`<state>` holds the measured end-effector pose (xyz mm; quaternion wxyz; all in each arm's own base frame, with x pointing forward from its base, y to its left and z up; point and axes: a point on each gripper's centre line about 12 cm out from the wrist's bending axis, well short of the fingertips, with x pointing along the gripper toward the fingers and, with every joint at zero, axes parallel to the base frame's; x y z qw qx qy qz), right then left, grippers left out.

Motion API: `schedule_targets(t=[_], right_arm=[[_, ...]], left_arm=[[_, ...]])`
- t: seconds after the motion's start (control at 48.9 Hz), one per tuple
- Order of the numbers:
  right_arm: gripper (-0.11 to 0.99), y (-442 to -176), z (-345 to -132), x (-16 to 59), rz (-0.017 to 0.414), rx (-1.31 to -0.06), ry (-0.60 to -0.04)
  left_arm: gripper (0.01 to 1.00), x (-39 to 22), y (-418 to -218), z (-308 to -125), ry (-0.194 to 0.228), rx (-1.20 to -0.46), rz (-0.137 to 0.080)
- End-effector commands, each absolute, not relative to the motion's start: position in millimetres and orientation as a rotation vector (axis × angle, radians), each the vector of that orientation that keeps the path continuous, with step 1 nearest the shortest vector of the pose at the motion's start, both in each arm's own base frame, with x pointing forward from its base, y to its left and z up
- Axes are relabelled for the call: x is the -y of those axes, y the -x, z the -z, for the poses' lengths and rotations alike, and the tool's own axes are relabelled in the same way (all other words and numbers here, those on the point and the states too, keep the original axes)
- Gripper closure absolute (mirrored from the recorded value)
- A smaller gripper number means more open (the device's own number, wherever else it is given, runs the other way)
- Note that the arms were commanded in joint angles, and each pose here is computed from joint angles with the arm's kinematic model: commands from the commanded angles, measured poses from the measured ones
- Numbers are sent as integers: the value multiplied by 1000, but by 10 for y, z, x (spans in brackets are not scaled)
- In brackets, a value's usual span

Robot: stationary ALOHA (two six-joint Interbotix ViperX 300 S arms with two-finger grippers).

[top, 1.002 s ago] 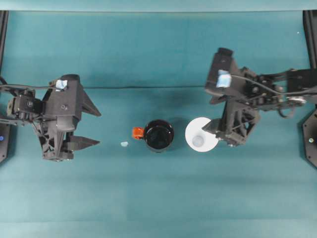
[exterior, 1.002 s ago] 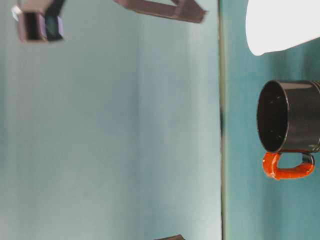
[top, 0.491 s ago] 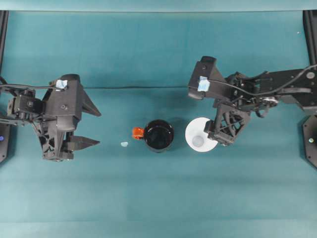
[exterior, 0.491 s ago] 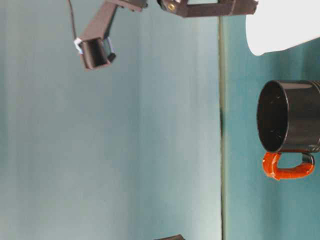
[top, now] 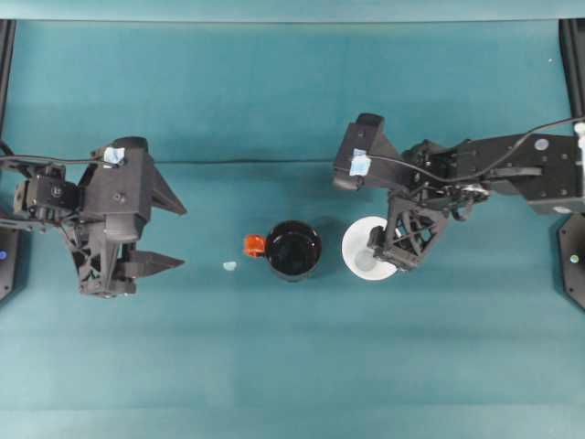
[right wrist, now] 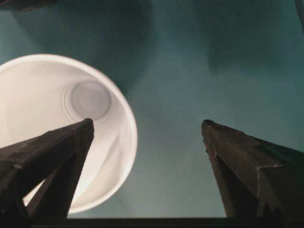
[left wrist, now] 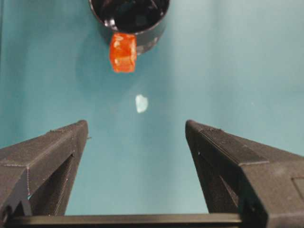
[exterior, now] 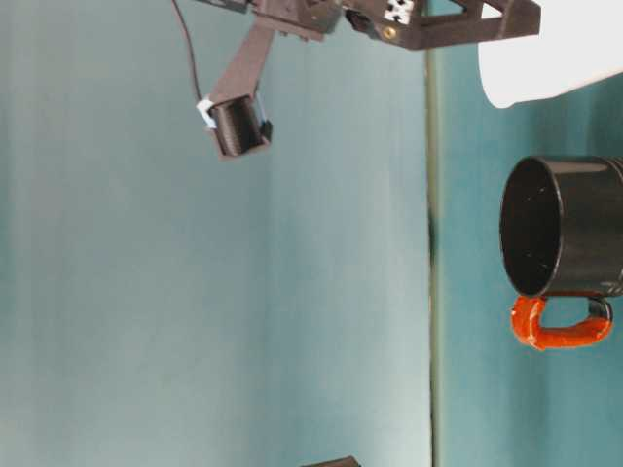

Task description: Put the paper cup into the moved red handle cup holder.

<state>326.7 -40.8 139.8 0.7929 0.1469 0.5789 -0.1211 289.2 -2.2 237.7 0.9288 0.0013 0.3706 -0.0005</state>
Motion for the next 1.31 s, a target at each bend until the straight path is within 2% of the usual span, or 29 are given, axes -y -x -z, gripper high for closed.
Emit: schedule_targets(t=[0.0,0.348,0.45,0.531,0.715,0.838,0.94,1.288], right_arm=[[88,-3312,-1454,412,260,-1220,-321],[113,-3312,-1454,412,260,-1220,-321],[168,-3317,-1459,412,260,-1219,-321],[304,-3322,-1463,408,259,-1217,-330],[777,-3340,-1466,358,246,-1218,-328],[935,-3347,-1471,346,243,-1216,-329],[973,-3345,-1470,345,243,-1217,-331],[974,-3358,-1473,346,245,-1223,-332]], left_arm=[[106,22,-2925,-2455,-2,-732,1],[107,22,-2928,-2461,-2,-730,1],[107,22,-2928,-2461,-2,-730,1],[107,22,-2928,-2461,-2,-730,1],[107,22,-2929,-2462,-2,-729,1],[108,22,-2928,-2461,-2,-730,1],[107,22,-2929,-2462,-2,-729,1],[107,22,-2931,-2458,-1,-730,0]])
